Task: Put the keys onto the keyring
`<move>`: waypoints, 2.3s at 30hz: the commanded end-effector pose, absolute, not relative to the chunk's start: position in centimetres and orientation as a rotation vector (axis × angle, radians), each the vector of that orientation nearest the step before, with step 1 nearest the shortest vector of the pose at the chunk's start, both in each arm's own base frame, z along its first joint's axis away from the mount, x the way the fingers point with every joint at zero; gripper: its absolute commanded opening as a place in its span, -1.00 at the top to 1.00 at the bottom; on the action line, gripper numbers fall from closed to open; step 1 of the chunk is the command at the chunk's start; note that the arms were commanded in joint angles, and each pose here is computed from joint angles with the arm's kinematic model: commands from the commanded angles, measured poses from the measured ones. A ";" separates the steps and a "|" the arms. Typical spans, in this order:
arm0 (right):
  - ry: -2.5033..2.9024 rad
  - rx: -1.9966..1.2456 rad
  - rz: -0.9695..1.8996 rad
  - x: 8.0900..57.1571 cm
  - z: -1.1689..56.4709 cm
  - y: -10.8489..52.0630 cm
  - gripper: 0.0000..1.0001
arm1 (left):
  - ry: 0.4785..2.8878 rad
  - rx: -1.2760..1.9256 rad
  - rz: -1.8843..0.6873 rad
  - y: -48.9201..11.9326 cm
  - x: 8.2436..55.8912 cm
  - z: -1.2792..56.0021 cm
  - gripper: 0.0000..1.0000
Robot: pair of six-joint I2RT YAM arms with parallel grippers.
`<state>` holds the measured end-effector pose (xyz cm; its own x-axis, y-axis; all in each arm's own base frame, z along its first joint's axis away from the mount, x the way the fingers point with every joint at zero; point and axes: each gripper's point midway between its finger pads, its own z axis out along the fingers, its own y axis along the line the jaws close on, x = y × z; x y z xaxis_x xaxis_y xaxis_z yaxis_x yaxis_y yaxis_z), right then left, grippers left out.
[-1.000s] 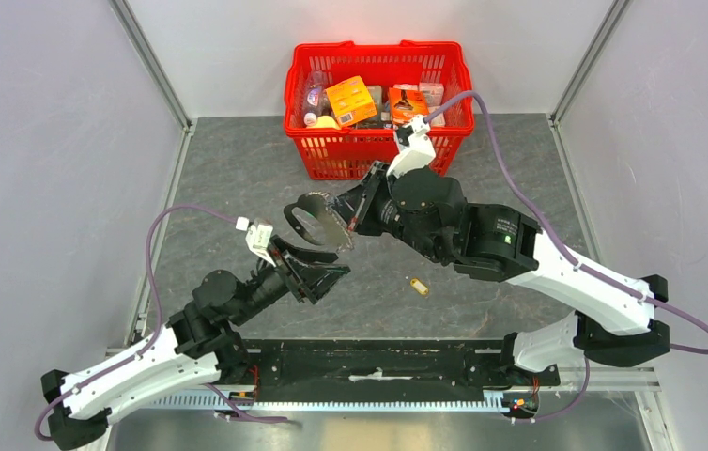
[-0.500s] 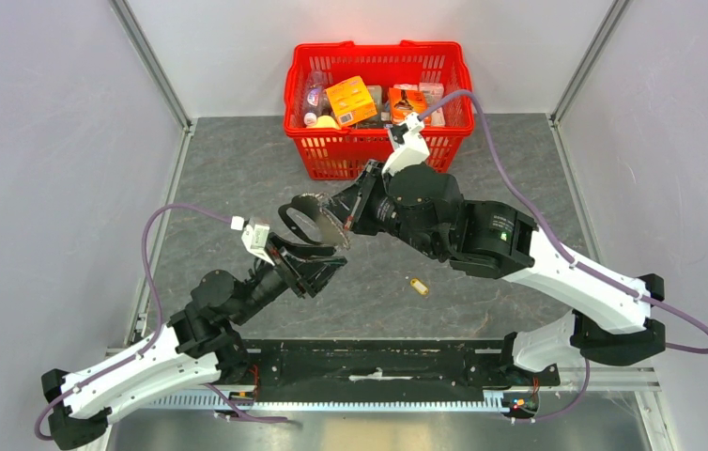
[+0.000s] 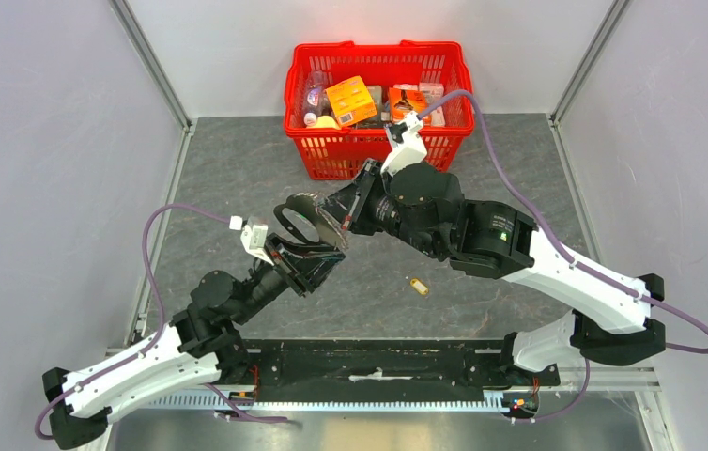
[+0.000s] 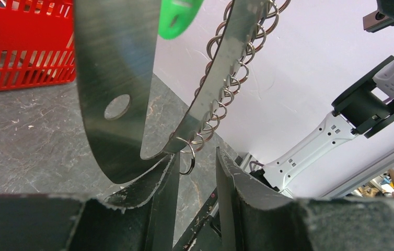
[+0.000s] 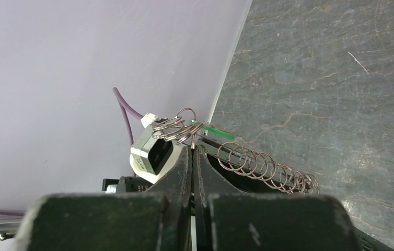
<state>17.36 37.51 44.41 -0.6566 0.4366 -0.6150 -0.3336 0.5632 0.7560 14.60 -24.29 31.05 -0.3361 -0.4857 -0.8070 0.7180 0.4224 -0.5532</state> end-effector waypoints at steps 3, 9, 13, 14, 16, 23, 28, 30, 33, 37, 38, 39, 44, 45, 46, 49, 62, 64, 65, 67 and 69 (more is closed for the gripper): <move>1.881 0.129 1.280 17.1 47.7 37.0 1.00 | 1.403 0.226 -1.231 -24.1 14.7 32.0 0.35; 1.877 0.130 1.285 17.1 47.8 36.8 1.00 | 1.403 0.223 -1.229 -24.1 14.8 32.0 0.72; 1.877 0.132 1.292 17.0 47.6 36.7 1.00 | 1.401 0.211 -1.223 -24.0 14.9 32.1 0.96; 1.877 0.133 1.295 16.9 47.6 36.6 1.00 | 1.399 0.210 -1.223 -24.0 15.0 32.2 0.96; 1.877 0.133 1.295 16.9 47.5 36.6 1.00 | 1.393 0.212 -1.228 -23.9 14.9 32.5 0.96; 1.871 0.136 1.302 16.8 47.6 36.4 1.00 | 1.377 0.221 -1.250 -23.9 14.4 32.9 0.96; 1.864 0.131 1.318 16.7 47.9 36.5 1.00 | 1.392 0.214 -1.251 -23.9 14.5 32.7 0.89; 1.868 0.131 1.318 16.7 47.8 36.5 1.00 | 1.392 0.209 -1.251 -23.8 14.5 32.7 0.90; 1.873 0.131 1.321 16.6 47.6 36.5 1.00 | 1.388 0.208 -1.259 -23.9 14.4 32.8 0.95; 1.875 0.134 1.322 16.5 47.4 36.4 1.00 | 1.380 0.222 -1.279 -24.1 14.1 33.2 0.95; 1.875 0.136 1.320 16.6 47.3 36.3 1.00 | 1.372 0.228 -1.294 -24.1 13.9 33.5 0.96; 1.875 0.136 1.315 16.5 47.2 36.1 1.00 | 1.365 0.237 -1.310 -24.1 13.5 33.7 0.96; 1.881 0.156 1.251 17.0 45.8 34.8 0.94 | 1.366 0.255 -1.416 -24.0 11.8 34.6 0.96; 1.883 0.171 1.237 17.2 45.3 34.4 0.94 | 1.361 0.257 -1.437 -23.8 11.3 34.8 0.96; 1.886 0.185 1.227 17.4 44.9 34.0 0.94 | 1.359 0.246 -1.457 -23.5 11.1 35.1 0.96; 1.892 0.208 1.208 17.8 44.1 33.3 0.96 | 1.355 0.269 -1.535 -23.2 9.5 35.3 0.96; 1.918 0.235 1.184 18.4 42.5 32.7 1.00 | 1.294 0.297 -1.723 -21.2 5.8 36.5 0.96; 1.919 0.240 1.179 18.6 42.3 32.6 1.00 | 1.286 0.300 -1.733 -21.0 5.6 36.7 0.95; 1.923 0.240 1.174 18.7 42.1 32.6 1.00 | 1.283 0.301 -1.738 -21.0 5.5 36.8 0.96; 1.926 0.246 1.165 18.8 41.7 32.4 1.00 | 1.271 0.303 -1.749 -20.9 5.3 37.0 0.96; 1.932 0.256 1.157 19.0 41.3 32.2 1.00 | 1.260 0.305 -1.759 -20.7 5.1 37.2 0.95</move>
<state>18.44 33.11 41.09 -0.6405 0.5176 -0.5673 -0.2490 0.5588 0.7911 6.59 -21.44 35.31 -0.5218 -0.5166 -0.6789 0.7768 0.0412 -0.6284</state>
